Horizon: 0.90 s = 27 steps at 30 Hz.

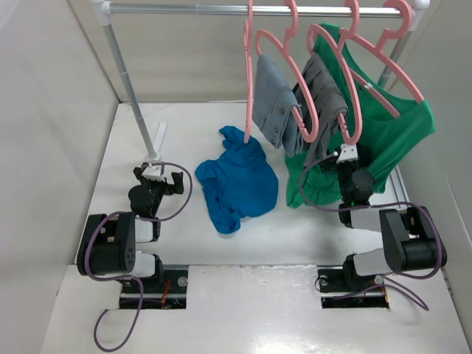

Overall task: Place the t-shirt on the hanger
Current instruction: Grab a hanger with the right arm

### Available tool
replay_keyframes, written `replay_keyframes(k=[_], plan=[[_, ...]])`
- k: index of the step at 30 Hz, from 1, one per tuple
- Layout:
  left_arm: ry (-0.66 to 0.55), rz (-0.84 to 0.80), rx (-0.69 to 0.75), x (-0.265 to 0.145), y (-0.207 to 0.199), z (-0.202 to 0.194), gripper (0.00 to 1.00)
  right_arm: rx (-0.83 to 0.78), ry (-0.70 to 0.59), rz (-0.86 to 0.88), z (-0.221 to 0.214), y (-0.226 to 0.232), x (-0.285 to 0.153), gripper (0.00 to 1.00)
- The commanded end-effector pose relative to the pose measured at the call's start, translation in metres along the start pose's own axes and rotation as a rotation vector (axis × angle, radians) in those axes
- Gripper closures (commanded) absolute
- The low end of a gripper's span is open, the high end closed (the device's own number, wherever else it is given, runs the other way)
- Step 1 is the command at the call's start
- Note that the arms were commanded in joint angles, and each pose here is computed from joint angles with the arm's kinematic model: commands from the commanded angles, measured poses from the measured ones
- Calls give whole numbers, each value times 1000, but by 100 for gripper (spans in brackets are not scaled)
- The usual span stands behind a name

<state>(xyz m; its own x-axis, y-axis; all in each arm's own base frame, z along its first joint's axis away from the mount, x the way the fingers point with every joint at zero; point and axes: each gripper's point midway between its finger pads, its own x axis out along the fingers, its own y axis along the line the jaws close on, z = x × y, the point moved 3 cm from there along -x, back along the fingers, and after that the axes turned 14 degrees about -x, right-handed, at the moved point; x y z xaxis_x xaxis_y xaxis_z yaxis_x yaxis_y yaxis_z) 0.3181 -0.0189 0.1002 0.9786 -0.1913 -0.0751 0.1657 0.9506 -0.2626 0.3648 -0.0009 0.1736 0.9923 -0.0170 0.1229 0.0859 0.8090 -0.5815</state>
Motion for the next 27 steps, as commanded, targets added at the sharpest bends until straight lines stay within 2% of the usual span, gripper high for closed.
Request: replay_keyframes(k=[1, 8, 9, 10, 11, 12, 13, 14, 15, 17, 20, 22, 24, 25, 26, 27], plan=[[-243, -66, 58, 3, -15, 54, 0, 0, -36, -1, 9, -1, 2, 0], [-295, 29, 21, 6, -10, 66, 0, 0, -37, -2, 9, -1, 2, 0], [-179, 30, 16, 9, -8, 47, 0, 0, -37, -2, 9, -1, 2, 0], [-217, -24, 43, 19, -21, 80, 0, 0, -37, -2, 9, -1, 2, 0], [-171, -58, 65, 25, -25, 86, 0, 0, -37, -2, 9, -1, 2, 0], [-94, -245, 139, 28, -52, 88, 0, 0, -37, -2, 9, -1, 2, 0], [9, -347, 387, 36, -57, 92, 0, 0, -37, -2, 9, -1, 2, 0], [61, -438, 472, 36, -65, 90, 0, 0, -43, 6, 10, 0, 2, 0], [89, -454, 474, 34, -69, 99, 0, 8, -47, 11, 8, -3, 2, 0], [57, -367, 477, 31, -62, 113, 0, 5, -50, 33, 6, -1, 2, 0], [-7, -310, 625, 19, -59, 130, 0, 6, -79, 29, 15, -5, 6, 0], [-83, -248, 734, 2, -59, 156, 0, 4, -23, 51, 11, -5, 9, 0], [-83, -234, 807, -16, -60, 163, 0, 0, 53, 120, 17, -3, 22, 0], [-77, -235, 939, -22, -59, 168, 0, -3, 99, 141, 15, -3, 26, 0], [13, -258, 978, -31, -55, 153, 0, -5, 129, 162, 15, -3, 29, 0], [-6, -256, 1036, -42, -59, 165, 0, -9, 162, 212, 20, 7, 30, 0]])
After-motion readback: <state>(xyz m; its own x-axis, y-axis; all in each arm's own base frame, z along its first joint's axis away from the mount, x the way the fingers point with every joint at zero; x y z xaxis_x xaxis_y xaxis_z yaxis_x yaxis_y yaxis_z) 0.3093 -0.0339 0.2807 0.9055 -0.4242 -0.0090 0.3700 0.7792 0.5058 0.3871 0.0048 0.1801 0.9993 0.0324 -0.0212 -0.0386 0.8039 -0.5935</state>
